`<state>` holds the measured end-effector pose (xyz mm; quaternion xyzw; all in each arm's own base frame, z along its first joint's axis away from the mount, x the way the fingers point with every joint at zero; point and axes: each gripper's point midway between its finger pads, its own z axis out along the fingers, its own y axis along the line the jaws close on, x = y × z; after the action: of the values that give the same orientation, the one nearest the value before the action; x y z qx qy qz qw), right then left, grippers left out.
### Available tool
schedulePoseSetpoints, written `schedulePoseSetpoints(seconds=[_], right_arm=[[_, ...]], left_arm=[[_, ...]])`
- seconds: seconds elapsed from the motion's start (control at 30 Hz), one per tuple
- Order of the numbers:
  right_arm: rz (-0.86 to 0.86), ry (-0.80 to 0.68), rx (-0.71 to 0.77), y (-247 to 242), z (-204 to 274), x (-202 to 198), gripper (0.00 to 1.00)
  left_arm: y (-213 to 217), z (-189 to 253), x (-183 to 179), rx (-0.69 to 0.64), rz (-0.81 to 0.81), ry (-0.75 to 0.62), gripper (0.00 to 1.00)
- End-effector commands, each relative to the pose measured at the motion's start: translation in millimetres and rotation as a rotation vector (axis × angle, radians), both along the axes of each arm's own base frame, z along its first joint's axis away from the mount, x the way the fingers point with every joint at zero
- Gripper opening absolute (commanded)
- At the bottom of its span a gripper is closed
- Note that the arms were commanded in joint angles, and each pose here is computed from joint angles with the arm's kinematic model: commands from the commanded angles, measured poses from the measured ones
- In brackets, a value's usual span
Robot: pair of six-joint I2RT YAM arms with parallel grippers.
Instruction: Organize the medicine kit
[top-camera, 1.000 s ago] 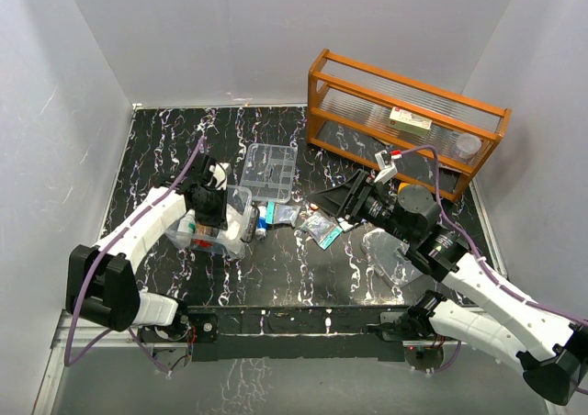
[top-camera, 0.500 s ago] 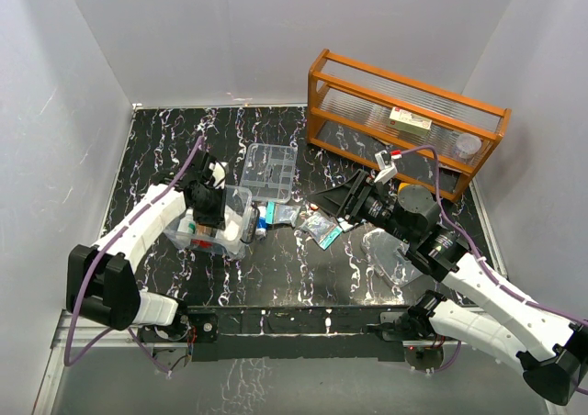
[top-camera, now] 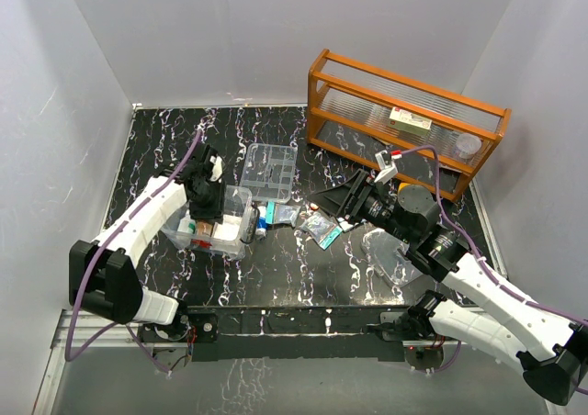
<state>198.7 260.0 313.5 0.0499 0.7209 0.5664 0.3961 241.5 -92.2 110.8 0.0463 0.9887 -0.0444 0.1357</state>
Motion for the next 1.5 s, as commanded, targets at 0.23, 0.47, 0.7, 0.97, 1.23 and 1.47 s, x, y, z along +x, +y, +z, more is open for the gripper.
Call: schedulePoseSetpoints(seconds=[0.23,0.47,0.7,0.97,1.23,1.47], right_arm=[[-0.056,-0.025,0.034,-9.0,8.4,4.9,0.66],[-0.069,-0.018,0.027,-11.6,2.3,5.3,0.66],[-0.066,-0.016,0.027,-11.6,0.5,4.4,0.66],[-0.067,-0.011,0.026,-11.3,-1.4,4.9,0.66],[-0.066,-0.008,0.028,-10.9,-1.8,5.0,0.66],[-0.073,-0.006,0.029,-12.0,-2.9,5.7,0.66]], left_arm=[[14.7,15.9,57.6,0.043,0.211,-0.326,0.31],[30.7,-20.8,60.1,0.139,0.225,-0.328,0.28],[35.8,-38.1,65.6,0.198,0.141,-0.326,0.37],[33.5,-62.2,51.3,0.214,0.092,-0.197,0.36],[42.5,-65.2,43.6,0.264,0.091,-0.157,0.17],[49.8,-51.6,38.3,0.292,0.077,-0.172,0.16]])
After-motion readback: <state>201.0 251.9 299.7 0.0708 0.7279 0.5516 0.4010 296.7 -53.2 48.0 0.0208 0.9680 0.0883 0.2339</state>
